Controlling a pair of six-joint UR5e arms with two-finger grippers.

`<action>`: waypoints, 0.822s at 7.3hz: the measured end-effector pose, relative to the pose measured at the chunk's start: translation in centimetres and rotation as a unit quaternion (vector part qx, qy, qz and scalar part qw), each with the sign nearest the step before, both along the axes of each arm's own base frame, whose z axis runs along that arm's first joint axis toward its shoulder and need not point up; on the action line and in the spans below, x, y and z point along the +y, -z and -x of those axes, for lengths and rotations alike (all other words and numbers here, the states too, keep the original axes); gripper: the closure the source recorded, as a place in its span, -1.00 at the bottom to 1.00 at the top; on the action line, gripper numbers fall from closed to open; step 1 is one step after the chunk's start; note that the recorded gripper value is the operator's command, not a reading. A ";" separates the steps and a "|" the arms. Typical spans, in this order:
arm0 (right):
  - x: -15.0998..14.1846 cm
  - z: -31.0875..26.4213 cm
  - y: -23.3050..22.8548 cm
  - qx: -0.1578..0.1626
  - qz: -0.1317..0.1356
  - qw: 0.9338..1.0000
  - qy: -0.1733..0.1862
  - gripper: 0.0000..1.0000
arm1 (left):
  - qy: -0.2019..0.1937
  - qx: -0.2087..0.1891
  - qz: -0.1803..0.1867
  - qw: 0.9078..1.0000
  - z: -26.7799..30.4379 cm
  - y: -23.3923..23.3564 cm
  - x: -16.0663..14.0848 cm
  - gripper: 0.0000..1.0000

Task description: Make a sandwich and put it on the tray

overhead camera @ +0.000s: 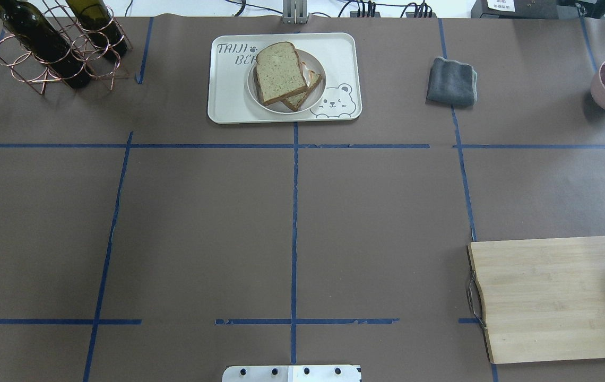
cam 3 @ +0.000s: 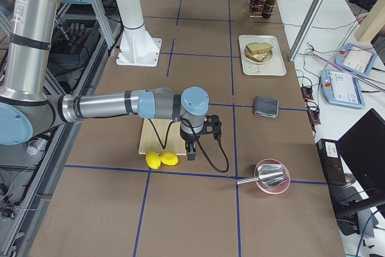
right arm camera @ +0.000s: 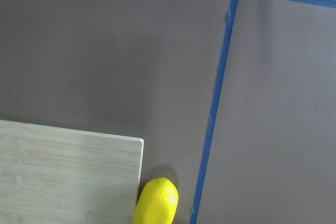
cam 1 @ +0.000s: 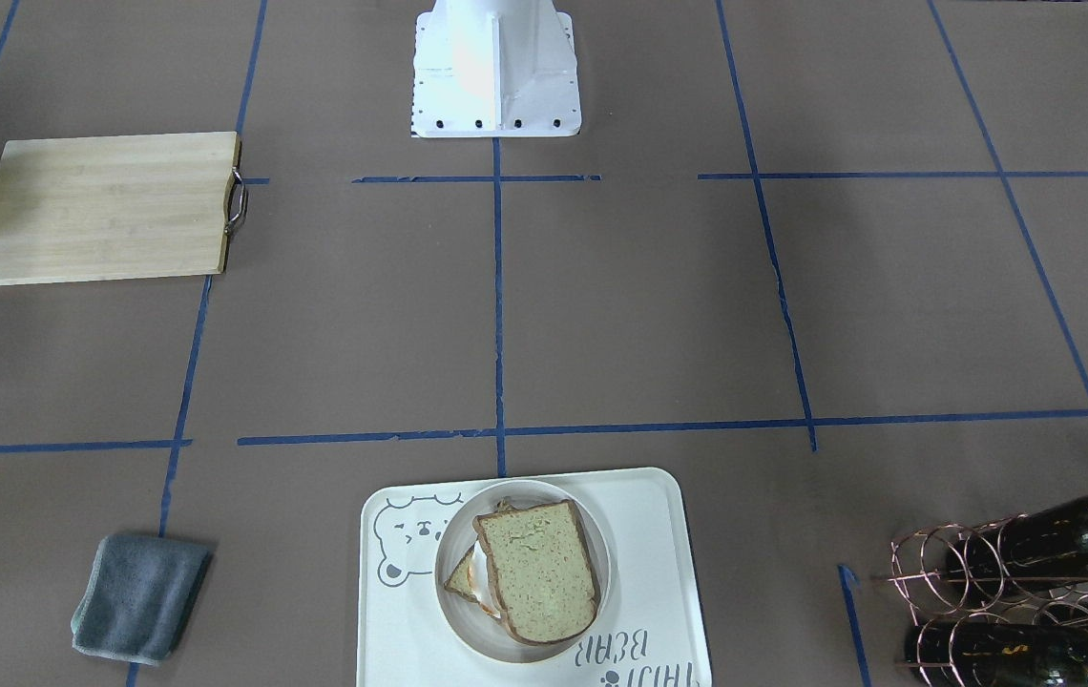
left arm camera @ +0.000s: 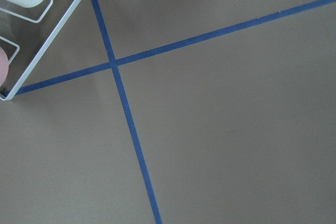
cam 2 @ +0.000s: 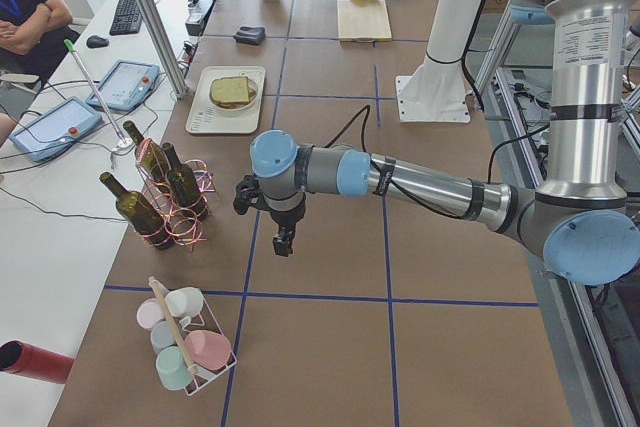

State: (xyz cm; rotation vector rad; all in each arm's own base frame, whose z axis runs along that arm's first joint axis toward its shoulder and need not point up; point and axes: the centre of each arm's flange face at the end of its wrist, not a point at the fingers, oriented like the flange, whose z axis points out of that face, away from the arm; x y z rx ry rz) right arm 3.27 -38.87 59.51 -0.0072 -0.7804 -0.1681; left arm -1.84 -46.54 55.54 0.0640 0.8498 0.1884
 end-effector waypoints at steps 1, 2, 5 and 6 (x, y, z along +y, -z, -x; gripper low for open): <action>0.0 -0.1 0.0 0.004 0.000 1.000 -0.001 -1.00 | 0.000 0.005 0.001 1.000 0.0 0.0 0.2 -1.00; 0.0 -0.2 -0.1 0.010 0.000 1.000 -0.001 -1.00 | 0.000 0.007 0.001 1.000 0.0 -0.3 0.3 -1.00; -0.1 -0.3 -0.5 0.022 0.005 1.000 -0.004 -1.00 | 0.000 0.006 0.001 1.000 0.0 -1.0 0.2 -1.00; -0.3 -0.3 -0.7 0.021 0.010 1.000 -0.008 -1.00 | 0.003 0.003 0.007 1.000 0.5 -1.8 0.2 -1.00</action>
